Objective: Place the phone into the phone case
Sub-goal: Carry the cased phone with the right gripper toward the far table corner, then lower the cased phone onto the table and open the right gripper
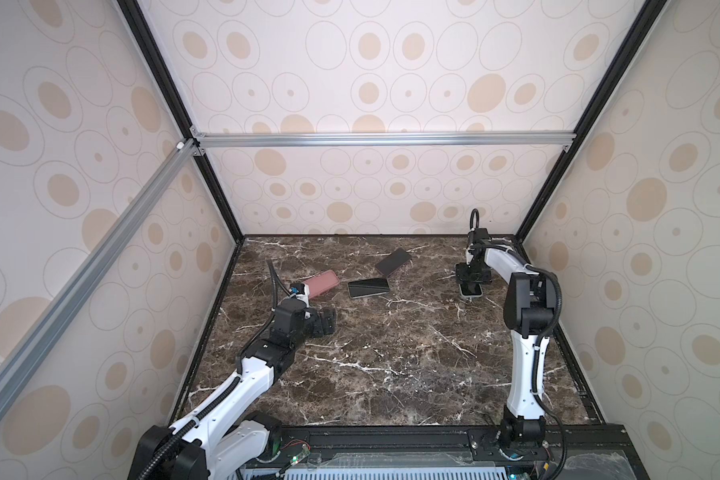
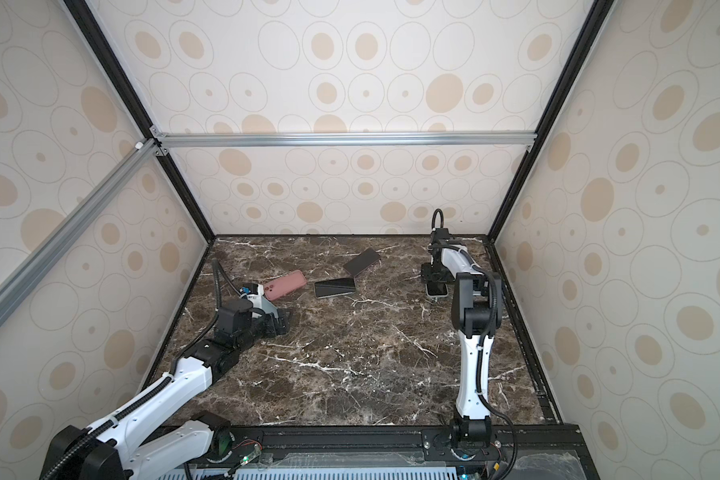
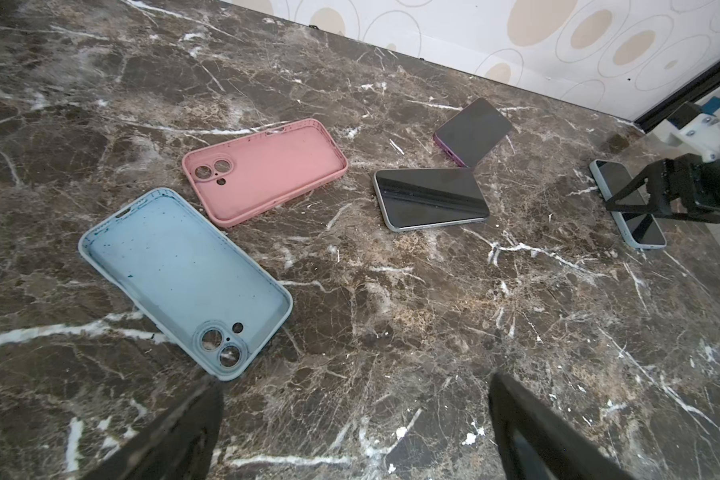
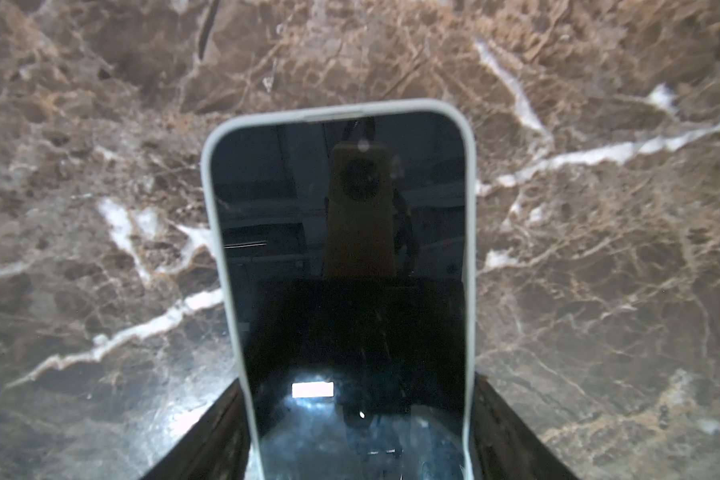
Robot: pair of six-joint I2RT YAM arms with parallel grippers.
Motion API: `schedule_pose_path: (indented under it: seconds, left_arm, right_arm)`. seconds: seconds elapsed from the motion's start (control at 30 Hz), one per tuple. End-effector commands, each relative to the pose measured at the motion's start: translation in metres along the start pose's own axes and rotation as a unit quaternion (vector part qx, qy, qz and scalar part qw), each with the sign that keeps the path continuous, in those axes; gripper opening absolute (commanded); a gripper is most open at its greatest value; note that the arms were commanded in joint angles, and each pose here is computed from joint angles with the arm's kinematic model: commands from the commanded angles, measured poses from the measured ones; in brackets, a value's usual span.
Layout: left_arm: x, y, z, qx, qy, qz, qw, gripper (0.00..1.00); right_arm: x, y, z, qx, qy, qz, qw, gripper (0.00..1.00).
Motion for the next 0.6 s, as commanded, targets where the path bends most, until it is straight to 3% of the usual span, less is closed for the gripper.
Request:
schedule_pose_path:
  seconds: [0.0, 0.23, 0.57]
  left_arm:
    - [-0.001, -0.002, -0.013, -0.013, -0.009, -0.016, 1.000, 1.00]
    - [0.005, 0.002, -0.009, -0.003, -0.013, -0.047, 0.999, 1.00]
    - [0.009, 0.011, -0.005, 0.019, -0.011, -0.074, 0.997, 1.00]
  right_arm:
    - [0.000, 0.007, 0.006, 0.025, -0.006, -0.001, 1.000, 0.63]
    - [0.000, 0.005, 0.007, 0.031, -0.008, -0.005, 0.999, 0.82]
    - [-0.001, -0.015, 0.005, 0.020, -0.009, -0.015, 1.000, 0.92]
Point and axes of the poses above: each gripper's point midway between its finger pads, its own y axis out along the fingers, its own x axis along the line the jaws close on, z = x × y, the point moved 9 cm from there along -y, back along the fingers, and after that the axes turned 3 degrees about -y, right-handed, at the moved point
